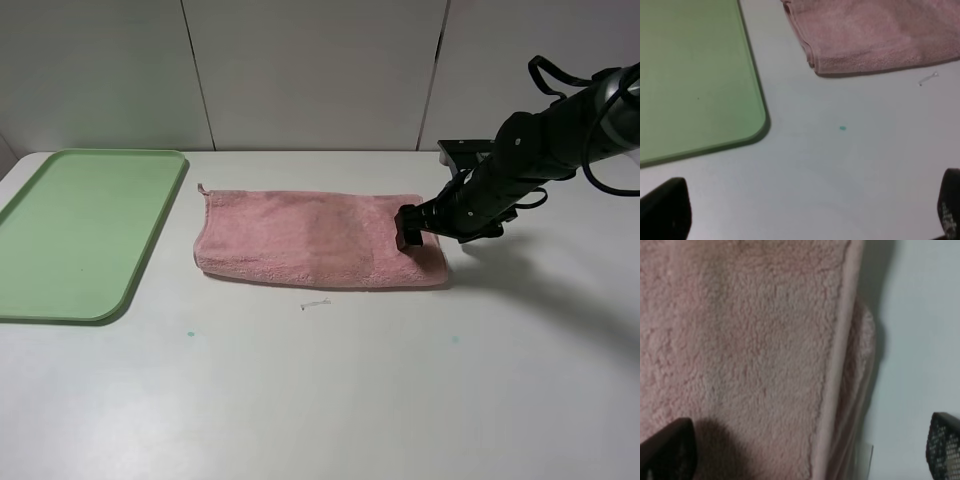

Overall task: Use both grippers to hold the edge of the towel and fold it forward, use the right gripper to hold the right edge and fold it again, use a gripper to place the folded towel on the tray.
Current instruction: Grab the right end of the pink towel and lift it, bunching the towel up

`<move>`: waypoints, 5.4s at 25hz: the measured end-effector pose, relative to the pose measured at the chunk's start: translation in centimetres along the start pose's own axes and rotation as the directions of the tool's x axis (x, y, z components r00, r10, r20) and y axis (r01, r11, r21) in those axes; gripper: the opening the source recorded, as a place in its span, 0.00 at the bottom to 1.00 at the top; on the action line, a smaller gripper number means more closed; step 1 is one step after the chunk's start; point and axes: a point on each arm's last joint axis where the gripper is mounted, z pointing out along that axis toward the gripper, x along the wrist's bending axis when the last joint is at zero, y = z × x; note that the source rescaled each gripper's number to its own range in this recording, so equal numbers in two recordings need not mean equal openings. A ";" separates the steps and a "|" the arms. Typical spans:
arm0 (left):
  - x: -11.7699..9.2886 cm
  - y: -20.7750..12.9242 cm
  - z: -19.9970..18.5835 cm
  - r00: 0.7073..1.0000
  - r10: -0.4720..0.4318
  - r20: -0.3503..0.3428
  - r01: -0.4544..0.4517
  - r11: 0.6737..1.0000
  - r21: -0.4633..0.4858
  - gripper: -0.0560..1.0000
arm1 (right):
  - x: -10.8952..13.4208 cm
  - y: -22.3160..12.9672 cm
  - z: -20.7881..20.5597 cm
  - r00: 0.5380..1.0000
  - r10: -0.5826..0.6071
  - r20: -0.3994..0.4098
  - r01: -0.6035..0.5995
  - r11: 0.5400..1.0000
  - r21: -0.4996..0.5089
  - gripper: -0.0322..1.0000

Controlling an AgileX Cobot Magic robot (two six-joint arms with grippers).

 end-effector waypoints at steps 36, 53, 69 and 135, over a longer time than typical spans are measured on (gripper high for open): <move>0.0 0.0 0.0 1.000 0.000 0.000 0.000 1.000 0.000 0.99 | -0.1 -0.6 1.7 1.000 0.020 -0.001 -0.020 0.999 0.034 0.75; 0.0 0.0 0.0 1.000 0.001 -0.002 -0.001 1.000 -0.001 0.99 | -0.1 -0.8 1.7 1.000 0.023 -0.004 -0.023 0.998 0.057 0.05; 0.0 0.0 0.0 1.000 0.001 -0.002 -0.001 1.000 -0.001 0.99 | 0.1 -0.5 -1.2 1.000 -0.024 -0.011 0.024 0.995 0.092 0.05; 0.0 0.0 0.0 1.000 0.001 -0.003 -0.001 1.000 -0.001 0.99 | 7.2 2.3 -12.0 0.991 -0.134 -0.001 0.133 0.987 0.088 0.05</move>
